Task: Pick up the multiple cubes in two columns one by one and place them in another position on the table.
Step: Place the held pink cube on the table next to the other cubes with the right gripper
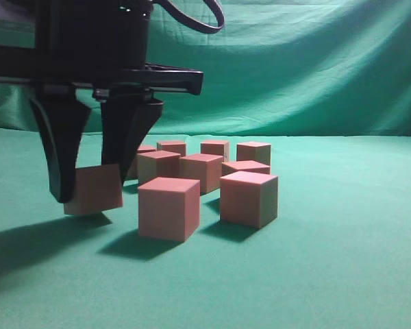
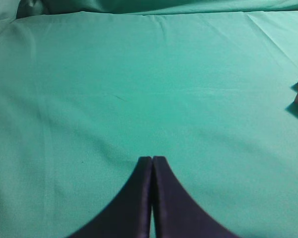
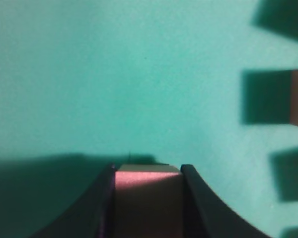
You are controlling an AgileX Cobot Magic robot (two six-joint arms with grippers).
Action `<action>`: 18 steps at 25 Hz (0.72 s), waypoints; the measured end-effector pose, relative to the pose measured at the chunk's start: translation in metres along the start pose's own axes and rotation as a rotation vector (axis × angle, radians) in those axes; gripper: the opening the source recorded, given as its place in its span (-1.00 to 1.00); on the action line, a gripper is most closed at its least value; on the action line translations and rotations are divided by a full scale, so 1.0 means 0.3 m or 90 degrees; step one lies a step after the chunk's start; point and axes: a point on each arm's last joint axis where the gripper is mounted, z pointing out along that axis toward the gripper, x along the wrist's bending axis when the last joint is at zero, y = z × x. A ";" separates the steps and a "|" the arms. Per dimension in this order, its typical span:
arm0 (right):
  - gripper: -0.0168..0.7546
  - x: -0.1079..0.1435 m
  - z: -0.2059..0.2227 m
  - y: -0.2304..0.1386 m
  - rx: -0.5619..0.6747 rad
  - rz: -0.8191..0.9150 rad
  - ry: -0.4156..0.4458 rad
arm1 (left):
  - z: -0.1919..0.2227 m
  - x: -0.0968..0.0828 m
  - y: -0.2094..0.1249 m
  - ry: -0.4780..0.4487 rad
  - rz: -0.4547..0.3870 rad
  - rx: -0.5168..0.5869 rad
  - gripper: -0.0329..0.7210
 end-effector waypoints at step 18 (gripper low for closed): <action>0.13 0.001 0.000 -0.005 0.010 -0.001 0.002 | 0.000 0.000 0.000 0.000 0.000 0.000 -0.91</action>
